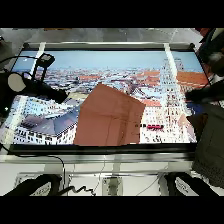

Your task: Fold the clothes and pants, and hang the long-sleeved shirts on hangers.

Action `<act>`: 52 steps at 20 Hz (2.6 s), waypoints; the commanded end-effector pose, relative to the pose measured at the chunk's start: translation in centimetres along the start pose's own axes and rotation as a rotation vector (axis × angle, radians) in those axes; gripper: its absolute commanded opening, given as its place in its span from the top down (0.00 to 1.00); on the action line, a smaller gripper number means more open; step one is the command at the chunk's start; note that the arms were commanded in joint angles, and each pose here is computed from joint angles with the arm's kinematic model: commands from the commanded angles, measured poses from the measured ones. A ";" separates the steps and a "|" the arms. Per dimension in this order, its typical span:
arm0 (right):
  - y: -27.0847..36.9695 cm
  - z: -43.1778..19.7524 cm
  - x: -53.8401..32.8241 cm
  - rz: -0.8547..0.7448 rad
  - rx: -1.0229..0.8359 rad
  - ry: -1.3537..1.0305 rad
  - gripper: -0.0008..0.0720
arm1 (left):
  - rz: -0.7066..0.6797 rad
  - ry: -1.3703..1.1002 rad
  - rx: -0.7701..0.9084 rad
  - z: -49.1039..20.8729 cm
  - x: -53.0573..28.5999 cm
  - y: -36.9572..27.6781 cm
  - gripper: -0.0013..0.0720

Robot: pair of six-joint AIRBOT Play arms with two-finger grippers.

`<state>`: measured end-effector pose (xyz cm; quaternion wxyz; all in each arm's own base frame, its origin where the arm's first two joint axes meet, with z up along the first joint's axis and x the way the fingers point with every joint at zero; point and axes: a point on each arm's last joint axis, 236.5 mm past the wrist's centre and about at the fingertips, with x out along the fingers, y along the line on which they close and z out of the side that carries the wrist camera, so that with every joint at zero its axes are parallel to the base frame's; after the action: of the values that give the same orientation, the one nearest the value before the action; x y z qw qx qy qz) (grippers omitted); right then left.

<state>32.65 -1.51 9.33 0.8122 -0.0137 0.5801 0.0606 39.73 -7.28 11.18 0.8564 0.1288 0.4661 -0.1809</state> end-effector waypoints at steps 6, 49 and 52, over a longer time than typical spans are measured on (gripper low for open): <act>13.6 -14.5 13.2 0.586 0.324 0.328 0.42 | -0.039 0.026 -0.016 -0.4 1.0 -0.7 0.54; 18.1 -12.2 17.2 0.777 0.376 0.157 0.97 | -0.473 0.256 -0.555 -20.1 13.8 -10.0 0.97; 17.7 -8.2 13.9 0.772 0.256 0.044 0.97 | -0.484 0.107 -0.450 -13.1 10.5 -8.2 0.97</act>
<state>25.81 16.68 -8.69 0.6852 0.3379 0.5885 0.2647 28.67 -9.89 -10.38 0.7455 -0.1763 0.6036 -0.2210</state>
